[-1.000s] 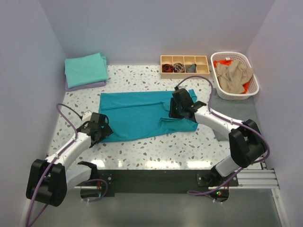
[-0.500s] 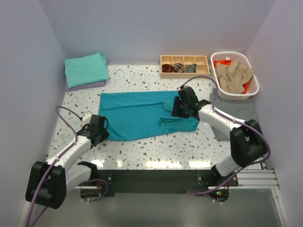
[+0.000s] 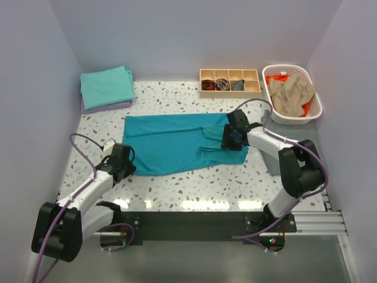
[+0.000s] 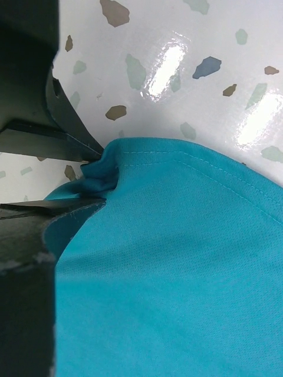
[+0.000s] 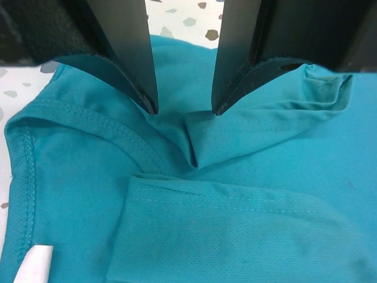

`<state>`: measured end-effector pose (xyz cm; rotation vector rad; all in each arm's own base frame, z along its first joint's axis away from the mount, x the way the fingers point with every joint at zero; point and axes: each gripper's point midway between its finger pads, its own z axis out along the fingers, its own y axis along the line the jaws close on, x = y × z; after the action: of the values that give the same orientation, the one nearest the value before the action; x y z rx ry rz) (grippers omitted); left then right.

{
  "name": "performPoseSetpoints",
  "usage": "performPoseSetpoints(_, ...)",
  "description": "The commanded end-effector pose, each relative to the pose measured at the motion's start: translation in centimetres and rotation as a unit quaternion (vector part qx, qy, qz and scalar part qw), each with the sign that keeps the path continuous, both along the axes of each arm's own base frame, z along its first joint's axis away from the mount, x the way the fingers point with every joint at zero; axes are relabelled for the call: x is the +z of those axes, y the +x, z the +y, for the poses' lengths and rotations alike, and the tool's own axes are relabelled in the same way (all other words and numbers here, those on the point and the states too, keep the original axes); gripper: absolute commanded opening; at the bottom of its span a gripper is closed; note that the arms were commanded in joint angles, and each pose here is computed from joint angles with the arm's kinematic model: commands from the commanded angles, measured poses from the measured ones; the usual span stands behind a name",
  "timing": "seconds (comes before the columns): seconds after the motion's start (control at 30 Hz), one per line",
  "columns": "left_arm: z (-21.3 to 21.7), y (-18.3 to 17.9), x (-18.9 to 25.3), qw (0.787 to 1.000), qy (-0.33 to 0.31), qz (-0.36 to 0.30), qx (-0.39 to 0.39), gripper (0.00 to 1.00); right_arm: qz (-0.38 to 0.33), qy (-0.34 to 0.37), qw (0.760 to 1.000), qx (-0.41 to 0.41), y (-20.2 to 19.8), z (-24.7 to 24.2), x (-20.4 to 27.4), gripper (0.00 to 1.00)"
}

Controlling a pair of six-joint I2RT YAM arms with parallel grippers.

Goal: Fold and stack the t-shirts
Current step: Fold the tshirt

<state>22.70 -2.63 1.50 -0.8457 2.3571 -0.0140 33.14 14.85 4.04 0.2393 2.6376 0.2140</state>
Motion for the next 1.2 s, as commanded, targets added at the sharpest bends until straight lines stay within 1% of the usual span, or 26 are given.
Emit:
performPoseSetpoints(0.0,-0.4,-0.3,-0.2,1.000,-0.005,0.001,-0.012,0.35,0.003,0.014,1.000,-0.003,0.7,0.4,-0.8,0.45)
performPoseSetpoints(0.17,-0.3,-0.1,0.0,1.000,-0.002,-0.003,-0.013,0.35,0.005,0.032,0.999,0.000,1.2,0.7,-1.5,0.43)
performPoseSetpoints(0.47,-0.2,-0.2,-0.2,1.000,0.002,0.001,-0.014,0.35,-0.008,0.053,0.999,0.010,1.7,1.5,-0.9,0.40)
performPoseSetpoints(0.53,-0.2,-0.2,-0.3,1.000,0.001,0.002,-0.015,0.35,-0.006,0.053,0.999,0.012,1.8,1.4,-0.9,0.36)
performPoseSetpoints(0.73,-0.2,-0.3,-0.4,1.000,0.002,0.006,-0.018,0.34,-0.017,0.056,0.998,0.008,1.5,1.3,0.2,0.37)
performPoseSetpoints(0.83,-0.3,-0.1,-0.4,1.000,0.002,0.003,-0.019,0.34,-0.007,0.053,0.998,0.013,1.5,1.4,-0.5,0.36)
performPoseSetpoints(0.93,-0.3,-0.1,-0.5,1.000,0.001,0.007,-0.020,0.34,-0.008,0.063,0.998,0.014,1.7,1.8,-0.7,0.32)
performPoseSetpoints(1.07,-0.3,-0.2,-0.6,1.000,0.001,0.008,-0.020,0.34,-0.009,0.066,0.998,0.016,2.1,2.0,-0.7,0.16)
performPoseSetpoints(1.1,-0.3,-0.1,-0.6,1.000,0.001,0.007,-0.020,0.34,-0.007,0.065,0.998,0.018,2.0,2.0,-0.8,0.14)
performPoseSetpoints(1.17,-0.4,0.0,-0.5,1.000,0.002,0.006,-0.022,0.34,-0.011,0.060,0.998,0.018,2.1,1.8,-0.5,0.06)
